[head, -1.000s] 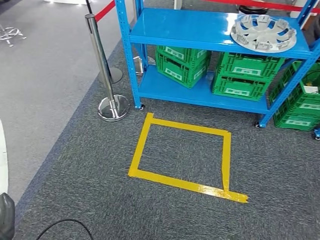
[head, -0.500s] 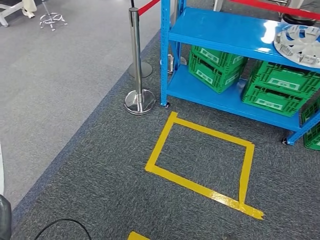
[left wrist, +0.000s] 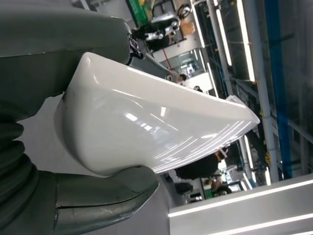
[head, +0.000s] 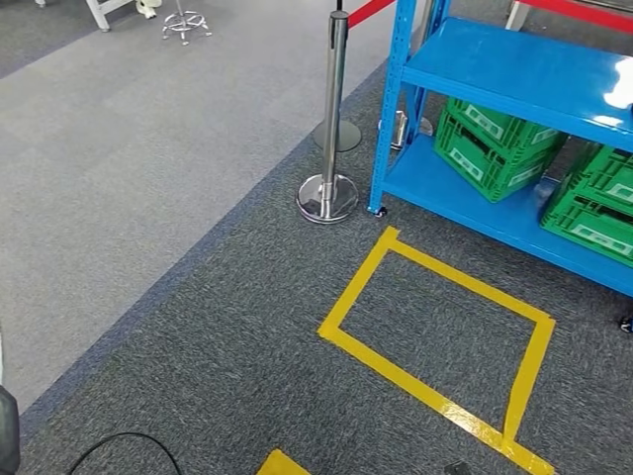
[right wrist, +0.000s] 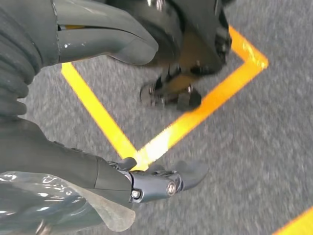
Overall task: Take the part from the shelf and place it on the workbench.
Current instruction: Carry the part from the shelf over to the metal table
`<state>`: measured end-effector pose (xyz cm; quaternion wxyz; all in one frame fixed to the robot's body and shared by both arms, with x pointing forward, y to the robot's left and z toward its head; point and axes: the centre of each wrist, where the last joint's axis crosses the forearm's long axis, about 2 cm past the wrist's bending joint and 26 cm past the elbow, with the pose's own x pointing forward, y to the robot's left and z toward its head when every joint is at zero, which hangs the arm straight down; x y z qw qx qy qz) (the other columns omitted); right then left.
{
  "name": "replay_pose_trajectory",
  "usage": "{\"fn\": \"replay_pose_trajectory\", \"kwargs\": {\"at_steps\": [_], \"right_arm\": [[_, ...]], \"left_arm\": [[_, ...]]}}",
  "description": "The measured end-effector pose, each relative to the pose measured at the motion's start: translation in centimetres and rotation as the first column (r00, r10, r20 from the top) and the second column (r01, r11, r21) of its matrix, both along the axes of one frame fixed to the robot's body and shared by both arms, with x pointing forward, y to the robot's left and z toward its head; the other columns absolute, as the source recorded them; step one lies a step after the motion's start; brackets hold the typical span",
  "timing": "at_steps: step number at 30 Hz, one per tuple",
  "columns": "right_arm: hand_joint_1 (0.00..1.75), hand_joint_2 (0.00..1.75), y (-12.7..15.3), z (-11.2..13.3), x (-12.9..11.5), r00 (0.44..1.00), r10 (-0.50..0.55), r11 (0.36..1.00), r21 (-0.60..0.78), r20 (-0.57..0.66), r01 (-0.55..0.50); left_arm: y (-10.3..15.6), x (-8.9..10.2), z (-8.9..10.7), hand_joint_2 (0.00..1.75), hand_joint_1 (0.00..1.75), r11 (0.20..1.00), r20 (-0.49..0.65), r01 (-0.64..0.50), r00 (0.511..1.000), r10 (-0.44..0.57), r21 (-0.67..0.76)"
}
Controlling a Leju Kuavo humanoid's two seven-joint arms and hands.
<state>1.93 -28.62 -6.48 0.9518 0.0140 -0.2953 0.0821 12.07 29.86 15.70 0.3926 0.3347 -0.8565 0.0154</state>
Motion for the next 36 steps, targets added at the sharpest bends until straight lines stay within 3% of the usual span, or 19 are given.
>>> {"fn": "replay_pose_trajectory", "kwargs": {"at_steps": [36], "right_arm": [[0.00,1.75,0.43,0.07,0.26,1.000,-0.011,1.000,0.001,0.002,0.011]], "left_arm": [[0.59,0.07,0.01,1.75,1.73,0.994,0.060,-0.087,0.994,0.090,-0.061]]}}
